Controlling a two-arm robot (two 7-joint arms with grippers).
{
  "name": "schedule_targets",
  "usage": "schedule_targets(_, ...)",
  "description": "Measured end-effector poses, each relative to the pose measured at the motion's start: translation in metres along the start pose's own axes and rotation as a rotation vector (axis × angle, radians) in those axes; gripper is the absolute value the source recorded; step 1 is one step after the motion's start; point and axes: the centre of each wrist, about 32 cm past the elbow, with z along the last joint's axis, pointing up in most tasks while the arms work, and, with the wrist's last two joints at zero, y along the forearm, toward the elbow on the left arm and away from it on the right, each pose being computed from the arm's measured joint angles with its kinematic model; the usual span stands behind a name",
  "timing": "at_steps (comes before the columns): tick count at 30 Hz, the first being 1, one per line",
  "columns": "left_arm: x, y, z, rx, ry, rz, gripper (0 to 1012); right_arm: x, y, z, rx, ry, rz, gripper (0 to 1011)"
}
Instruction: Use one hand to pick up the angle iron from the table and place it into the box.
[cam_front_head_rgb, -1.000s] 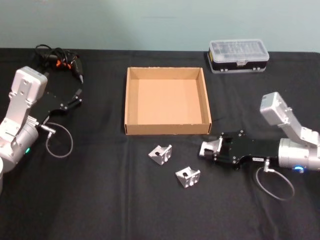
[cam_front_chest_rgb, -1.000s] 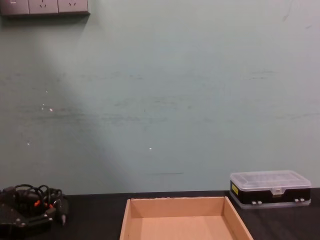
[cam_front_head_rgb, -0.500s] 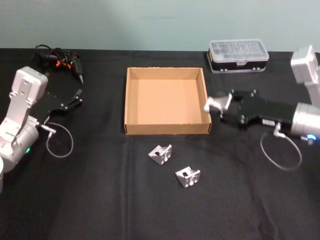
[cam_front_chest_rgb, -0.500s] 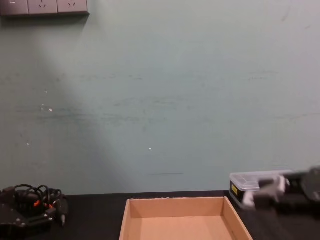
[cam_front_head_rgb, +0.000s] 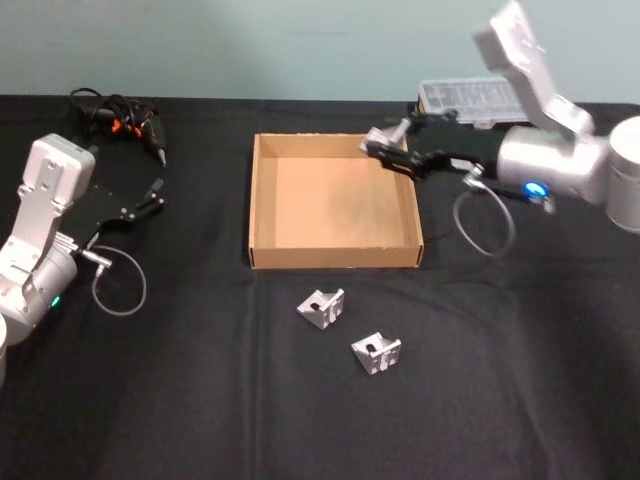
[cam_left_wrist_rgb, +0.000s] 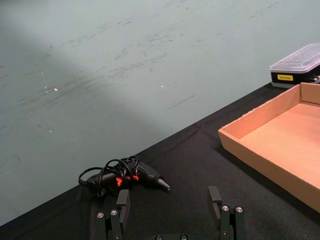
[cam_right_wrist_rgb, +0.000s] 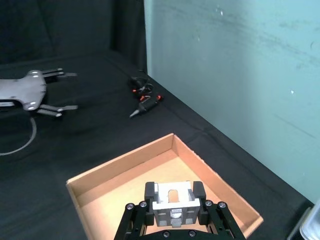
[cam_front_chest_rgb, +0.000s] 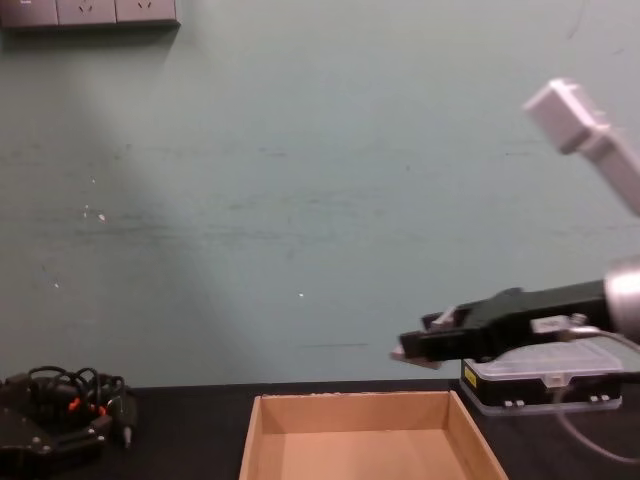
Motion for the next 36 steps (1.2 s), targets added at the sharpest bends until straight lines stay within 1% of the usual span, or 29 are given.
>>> schedule_targets(1,0.0000,0.0000,0.0000,0.000,0.000,0.000,1011,0.001,0.010,0.004,-0.020,0.005,-0.004,453)
schedule_targets(5,0.0000,0.0000,0.0000,0.000,0.000,0.000,1011,0.002,0.028,0.010,-0.061,0.012,-0.011,453)
schedule_targets(6,0.0000,0.0000,0.0000,0.000,0.000,0.000,1011,0.002,0.037,0.013,-0.086,0.020,-0.012,453)
schedule_targets(7,0.0000,0.0000,0.0000,0.000,0.000,0.000,1011,0.002,0.040,0.013,-0.100,0.024,-0.013,453)
schedule_targets(8,0.0000,0.0000,0.0000,0.000,0.000,0.000,1011,0.001,0.047,0.015,-0.123,0.027,-0.017,453)
schedule_targets(14,0.0000,0.0000,0.0000,0.000,0.000,0.000,1011,-0.003,0.069,0.012,-0.186,0.047,-0.023,453)
schedule_targets(16,0.0000,0.0000,0.0000,0.000,0.000,0.000,1011,-0.004,0.074,0.011,-0.196,0.051,-0.022,453)
schedule_targets(21,0.0000,0.0000,0.0000,0.000,0.000,0.000,1011,-0.005,0.088,0.004,-0.226,0.071,-0.014,453)
schedule_targets(25,0.0000,0.0000,0.0000,0.000,0.000,0.000,1011,-0.005,0.088,0.005,-0.224,0.068,-0.013,453)
schedule_targets(27,0.0000,0.0000,0.0000,0.000,0.000,0.000,1011,-0.004,0.087,0.006,-0.224,0.067,-0.014,471)
schedule_targets(28,0.0000,0.0000,0.0000,0.000,0.000,0.000,1011,-0.004,0.087,0.006,-0.223,0.066,-0.013,520)
schedule_targets(29,0.0000,0.0000,0.0000,0.000,0.000,0.000,1011,-0.004,0.087,0.006,-0.222,0.066,-0.013,538)
schedule_targets(31,0.0000,0.0000,0.0000,0.000,0.000,0.000,1011,-0.004,0.087,0.006,-0.222,0.066,-0.013,618)
schedule_targets(33,0.0000,0.0000,0.0000,0.000,0.000,0.000,1011,-0.004,0.087,0.006,-0.222,0.066,-0.013,658)
schedule_targets(35,0.0000,0.0000,0.0000,0.000,0.000,0.000,1011,-0.004,0.087,0.007,-0.221,0.066,-0.013,735)
schedule_targets(36,0.0000,0.0000,0.0000,0.000,0.000,0.000,1011,-0.004,0.087,0.007,-0.221,0.066,-0.013,755)
